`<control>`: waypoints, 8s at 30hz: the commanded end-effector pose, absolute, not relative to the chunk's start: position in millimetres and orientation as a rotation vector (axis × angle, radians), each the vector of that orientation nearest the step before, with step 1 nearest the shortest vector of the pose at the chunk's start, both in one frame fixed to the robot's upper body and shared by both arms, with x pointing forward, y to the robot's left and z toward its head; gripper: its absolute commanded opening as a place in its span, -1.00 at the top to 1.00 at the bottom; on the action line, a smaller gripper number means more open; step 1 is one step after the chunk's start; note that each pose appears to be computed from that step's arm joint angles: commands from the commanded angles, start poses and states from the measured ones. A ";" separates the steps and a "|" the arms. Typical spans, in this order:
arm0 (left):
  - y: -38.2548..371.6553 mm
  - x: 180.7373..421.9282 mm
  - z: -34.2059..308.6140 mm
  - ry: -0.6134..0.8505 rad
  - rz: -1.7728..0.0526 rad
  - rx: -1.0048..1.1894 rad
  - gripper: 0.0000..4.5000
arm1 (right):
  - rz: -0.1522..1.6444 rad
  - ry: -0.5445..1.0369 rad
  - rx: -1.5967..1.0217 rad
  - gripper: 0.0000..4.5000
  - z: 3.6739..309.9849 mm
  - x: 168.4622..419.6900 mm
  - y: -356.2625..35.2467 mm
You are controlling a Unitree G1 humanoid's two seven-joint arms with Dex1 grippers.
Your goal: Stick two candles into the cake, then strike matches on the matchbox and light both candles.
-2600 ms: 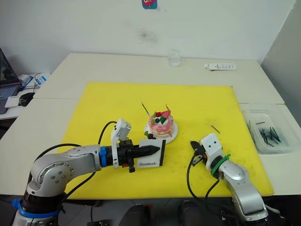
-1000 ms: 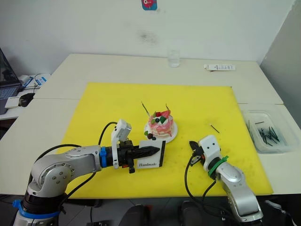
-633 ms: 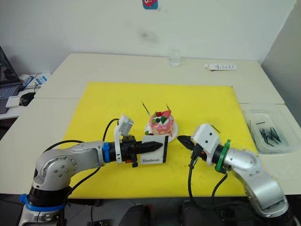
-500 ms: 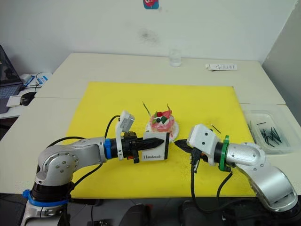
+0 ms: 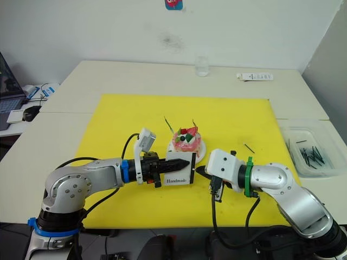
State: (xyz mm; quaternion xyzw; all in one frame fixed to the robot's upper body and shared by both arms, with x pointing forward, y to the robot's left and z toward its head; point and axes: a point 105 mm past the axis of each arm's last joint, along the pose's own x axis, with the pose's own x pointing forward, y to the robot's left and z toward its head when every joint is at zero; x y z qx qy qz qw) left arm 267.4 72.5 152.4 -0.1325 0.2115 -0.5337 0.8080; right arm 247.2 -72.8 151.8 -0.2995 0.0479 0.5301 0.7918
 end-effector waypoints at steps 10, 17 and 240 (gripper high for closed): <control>56.9 260.4 181.5 0.314 -1.228 -0.315 1.00 | 1.252 0.084 -0.704 0.99 139.4 240.6 -58.0; 79.9 288.1 289.6 -0.030 -1.180 -0.250 1.00 | 1.305 0.092 -0.735 0.99 151.3 233.0 -68.5; 85.5 232.5 144.8 0.501 -1.226 -0.327 1.00 | 0.347 -0.098 -0.427 -0.99 237.2 296.4 -255.8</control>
